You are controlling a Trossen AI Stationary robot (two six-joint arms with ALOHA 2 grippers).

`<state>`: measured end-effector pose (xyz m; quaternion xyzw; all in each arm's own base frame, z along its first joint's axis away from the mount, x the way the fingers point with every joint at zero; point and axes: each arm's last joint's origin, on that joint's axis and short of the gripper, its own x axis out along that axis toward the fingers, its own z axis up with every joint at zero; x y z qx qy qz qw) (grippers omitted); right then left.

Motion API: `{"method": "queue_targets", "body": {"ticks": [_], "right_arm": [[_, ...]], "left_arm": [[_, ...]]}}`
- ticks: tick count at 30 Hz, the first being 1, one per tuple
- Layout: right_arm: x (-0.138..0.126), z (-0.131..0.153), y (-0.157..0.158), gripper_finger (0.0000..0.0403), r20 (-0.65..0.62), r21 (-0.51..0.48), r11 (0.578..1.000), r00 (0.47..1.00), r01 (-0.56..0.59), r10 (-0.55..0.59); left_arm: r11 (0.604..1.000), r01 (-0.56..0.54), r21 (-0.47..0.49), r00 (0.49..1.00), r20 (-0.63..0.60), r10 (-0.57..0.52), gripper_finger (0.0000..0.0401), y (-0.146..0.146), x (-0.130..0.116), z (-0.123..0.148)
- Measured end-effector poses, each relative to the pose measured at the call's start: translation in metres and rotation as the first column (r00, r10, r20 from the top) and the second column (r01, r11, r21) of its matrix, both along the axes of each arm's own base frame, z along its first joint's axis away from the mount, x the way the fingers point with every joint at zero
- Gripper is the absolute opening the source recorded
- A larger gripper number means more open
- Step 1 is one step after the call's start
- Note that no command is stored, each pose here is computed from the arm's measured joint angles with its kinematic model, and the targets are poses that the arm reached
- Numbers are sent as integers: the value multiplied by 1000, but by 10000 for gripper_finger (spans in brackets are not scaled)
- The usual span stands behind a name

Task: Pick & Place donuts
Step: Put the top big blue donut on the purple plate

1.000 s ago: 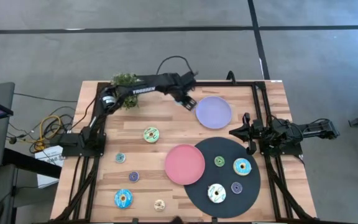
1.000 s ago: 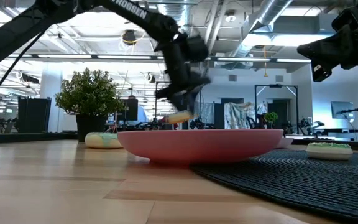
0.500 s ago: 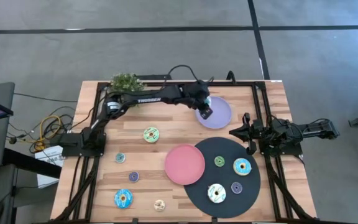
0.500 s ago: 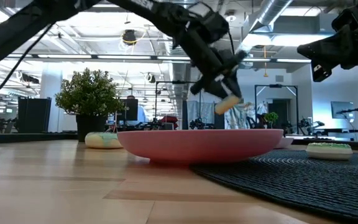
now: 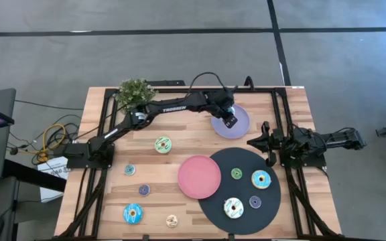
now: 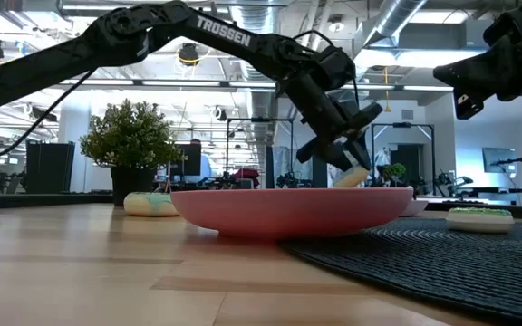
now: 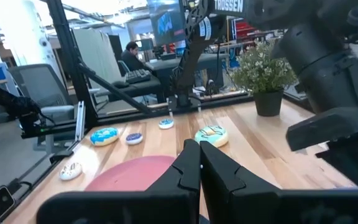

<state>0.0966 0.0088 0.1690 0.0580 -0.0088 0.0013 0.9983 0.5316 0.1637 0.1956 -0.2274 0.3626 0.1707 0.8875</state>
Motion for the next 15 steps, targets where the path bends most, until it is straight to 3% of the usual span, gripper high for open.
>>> {"method": "queue_targets", "body": {"ticks": [10,15], "right_arm": [[0,0,0,0,-1,0,1000,1000,0,0],[0,0,0,0,0,0,1000,1000,0,0]], "left_arm": [[999,23,48,999,-42,-21,160,4,-3,-8],[999,16,40,995,-102,-12,186,8,-9,-12]]}}
